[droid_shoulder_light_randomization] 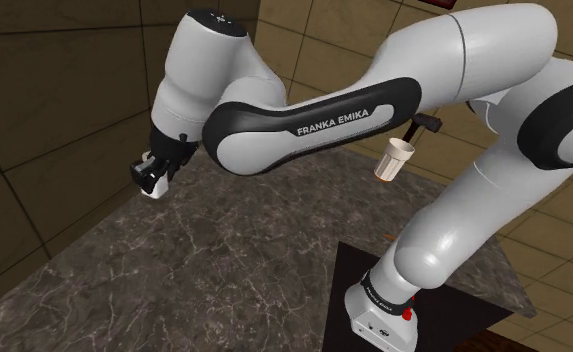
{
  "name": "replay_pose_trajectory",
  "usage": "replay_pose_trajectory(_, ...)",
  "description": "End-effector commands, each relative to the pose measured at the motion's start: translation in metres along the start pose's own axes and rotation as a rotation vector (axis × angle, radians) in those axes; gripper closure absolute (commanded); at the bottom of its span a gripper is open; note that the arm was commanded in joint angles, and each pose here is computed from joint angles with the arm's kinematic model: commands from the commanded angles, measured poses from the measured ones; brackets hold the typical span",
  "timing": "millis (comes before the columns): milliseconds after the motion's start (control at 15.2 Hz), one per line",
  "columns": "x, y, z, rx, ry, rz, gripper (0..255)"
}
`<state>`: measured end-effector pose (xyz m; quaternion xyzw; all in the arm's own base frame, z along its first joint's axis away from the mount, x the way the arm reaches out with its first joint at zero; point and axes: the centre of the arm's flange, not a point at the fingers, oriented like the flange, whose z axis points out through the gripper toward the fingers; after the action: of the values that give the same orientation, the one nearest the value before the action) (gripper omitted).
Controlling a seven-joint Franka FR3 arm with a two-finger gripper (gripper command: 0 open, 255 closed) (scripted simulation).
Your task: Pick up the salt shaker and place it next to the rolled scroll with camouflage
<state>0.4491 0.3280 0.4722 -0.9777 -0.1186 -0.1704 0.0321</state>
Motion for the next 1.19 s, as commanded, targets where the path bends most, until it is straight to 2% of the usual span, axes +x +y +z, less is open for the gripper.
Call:
replay_pose_trajectory(0, 0.001, 0.027, -0.001, 0.002, 0.0, -0.002, 255)
replay_pose_trajectory(1122, 0.002, 0.251, -0.007, 0.002, 0.0, -0.002, 255)
